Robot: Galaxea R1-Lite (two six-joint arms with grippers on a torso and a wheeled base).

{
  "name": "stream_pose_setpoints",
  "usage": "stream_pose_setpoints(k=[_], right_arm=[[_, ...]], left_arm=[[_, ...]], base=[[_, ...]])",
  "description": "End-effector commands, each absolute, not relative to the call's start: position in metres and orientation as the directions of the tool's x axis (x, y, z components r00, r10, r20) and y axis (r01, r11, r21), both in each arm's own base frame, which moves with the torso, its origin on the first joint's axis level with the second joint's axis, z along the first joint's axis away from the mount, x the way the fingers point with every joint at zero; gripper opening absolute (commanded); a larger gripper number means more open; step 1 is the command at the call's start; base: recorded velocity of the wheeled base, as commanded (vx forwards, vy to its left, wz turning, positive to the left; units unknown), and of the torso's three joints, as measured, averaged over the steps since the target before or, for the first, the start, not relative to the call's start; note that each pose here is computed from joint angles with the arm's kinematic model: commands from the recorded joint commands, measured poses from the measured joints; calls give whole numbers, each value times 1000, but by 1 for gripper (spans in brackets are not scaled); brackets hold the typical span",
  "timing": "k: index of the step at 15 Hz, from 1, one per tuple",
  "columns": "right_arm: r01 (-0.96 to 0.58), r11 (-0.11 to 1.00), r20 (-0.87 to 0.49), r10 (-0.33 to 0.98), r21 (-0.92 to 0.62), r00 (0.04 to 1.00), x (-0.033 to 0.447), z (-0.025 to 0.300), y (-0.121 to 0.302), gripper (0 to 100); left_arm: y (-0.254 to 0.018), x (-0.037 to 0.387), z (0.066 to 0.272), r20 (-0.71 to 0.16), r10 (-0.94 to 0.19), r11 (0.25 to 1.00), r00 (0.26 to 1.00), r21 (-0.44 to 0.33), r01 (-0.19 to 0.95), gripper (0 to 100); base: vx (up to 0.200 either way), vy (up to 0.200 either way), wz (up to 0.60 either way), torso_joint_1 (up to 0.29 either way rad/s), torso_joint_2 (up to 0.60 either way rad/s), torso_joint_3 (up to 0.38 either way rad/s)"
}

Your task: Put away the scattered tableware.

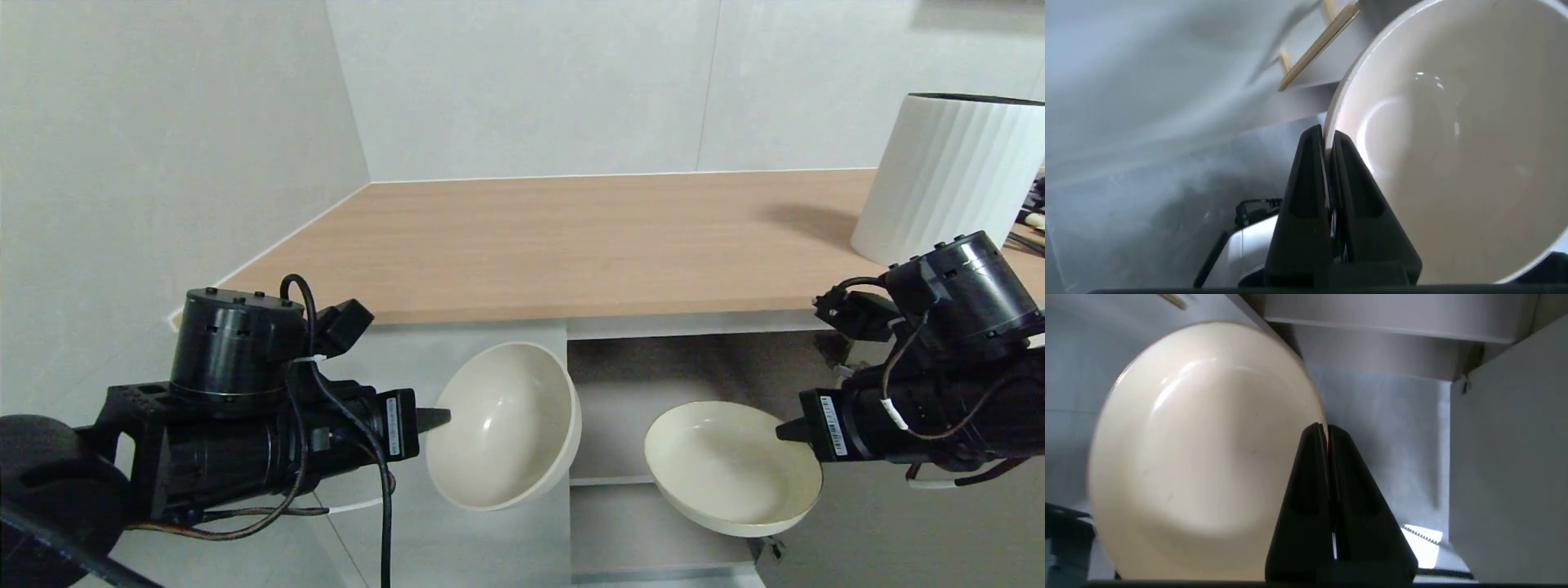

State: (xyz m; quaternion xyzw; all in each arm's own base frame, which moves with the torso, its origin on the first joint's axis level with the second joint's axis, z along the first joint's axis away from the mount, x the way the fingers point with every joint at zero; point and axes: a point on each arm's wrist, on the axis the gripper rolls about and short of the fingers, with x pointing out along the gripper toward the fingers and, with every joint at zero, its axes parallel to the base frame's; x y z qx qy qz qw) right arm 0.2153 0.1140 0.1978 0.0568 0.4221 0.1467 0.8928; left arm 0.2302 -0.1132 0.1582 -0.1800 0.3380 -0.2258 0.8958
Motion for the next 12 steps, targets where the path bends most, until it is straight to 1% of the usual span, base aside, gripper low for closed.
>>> stream_pose_setpoints(k=[1,5,6,10,12], right_arm=[[-213,951,-742,307,223,596,217,196,115,0],[-215,951,-743,307,221,595,217,196,115,0],[-214,951,-744,306,221,594,217,195,115,0],[-212,953,-752,302,218,586,219,192,116,0],[-206,956,-771,290,209,567,227,183,120,0]], left_arm=[[-113,230,158,-525,-526,833,669,-475,282,0],[-113,230,158,-524,-526,833,670,-475,283,0],[-113,230,158,-524,-526,833,670,-474,284,0],[-113,229,159,-523,-528,832,670,-476,285,0],[-115,228,158,-525,-532,831,664,-474,291,0]], base=[[0,0,0,-154,456,305],[0,0,0,-132,461,321],[0,0,0,-61,251,183],[0,0,0,-20,76,49],[0,0,0,0,0,0]])
